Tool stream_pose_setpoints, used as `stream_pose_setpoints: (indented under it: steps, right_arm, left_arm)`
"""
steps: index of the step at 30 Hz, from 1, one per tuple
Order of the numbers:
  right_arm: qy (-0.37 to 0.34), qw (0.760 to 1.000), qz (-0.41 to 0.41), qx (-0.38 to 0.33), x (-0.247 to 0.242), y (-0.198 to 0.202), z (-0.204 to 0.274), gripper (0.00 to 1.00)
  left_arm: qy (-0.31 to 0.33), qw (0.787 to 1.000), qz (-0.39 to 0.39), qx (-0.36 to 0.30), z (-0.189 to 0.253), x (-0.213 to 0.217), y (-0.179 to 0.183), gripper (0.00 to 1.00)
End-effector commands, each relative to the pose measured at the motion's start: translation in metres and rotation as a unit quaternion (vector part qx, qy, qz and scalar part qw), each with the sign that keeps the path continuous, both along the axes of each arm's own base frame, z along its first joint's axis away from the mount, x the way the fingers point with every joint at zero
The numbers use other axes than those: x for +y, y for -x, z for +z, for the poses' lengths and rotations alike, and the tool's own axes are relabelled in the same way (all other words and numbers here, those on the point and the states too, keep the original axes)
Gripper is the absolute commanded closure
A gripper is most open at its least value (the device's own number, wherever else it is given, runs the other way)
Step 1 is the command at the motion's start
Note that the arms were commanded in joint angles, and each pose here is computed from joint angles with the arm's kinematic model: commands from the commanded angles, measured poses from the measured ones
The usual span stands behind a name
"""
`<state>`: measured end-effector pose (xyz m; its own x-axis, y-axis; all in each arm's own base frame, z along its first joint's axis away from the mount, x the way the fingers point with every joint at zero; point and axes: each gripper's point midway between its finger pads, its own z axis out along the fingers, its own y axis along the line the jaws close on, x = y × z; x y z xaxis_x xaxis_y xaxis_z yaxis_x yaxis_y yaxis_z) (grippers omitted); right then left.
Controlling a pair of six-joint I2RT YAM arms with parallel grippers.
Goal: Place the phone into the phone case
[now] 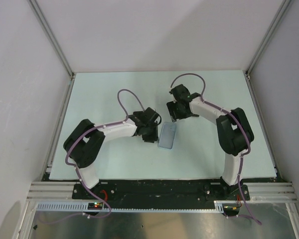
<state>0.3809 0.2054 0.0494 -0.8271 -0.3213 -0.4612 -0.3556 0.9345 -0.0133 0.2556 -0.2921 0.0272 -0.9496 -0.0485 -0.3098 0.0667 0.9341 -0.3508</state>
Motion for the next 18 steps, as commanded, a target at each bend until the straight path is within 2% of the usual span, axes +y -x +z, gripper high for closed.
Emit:
stream_pose_setpoints:
  steps: [1,7,18]
  right_arm:
    - [-0.006,0.991,-0.121,-0.058,-0.033,-0.026,0.043,0.24]
    - [-0.016,0.972,-0.224,-0.065,-0.076,-0.042,0.043,0.13]
    - [-0.054,0.963,-0.253,-0.071,-0.096,-0.071,0.025,0.02]
  left_arm:
    - [-0.005,1.0,-0.009,-0.006,-0.002,-0.01,0.005,0.67]
    - [0.005,0.999,-0.032,-0.004,0.0,-0.032,0.016,0.67]
    - [0.042,0.997,-0.062,-0.007,0.019,-0.059,0.029,0.68]
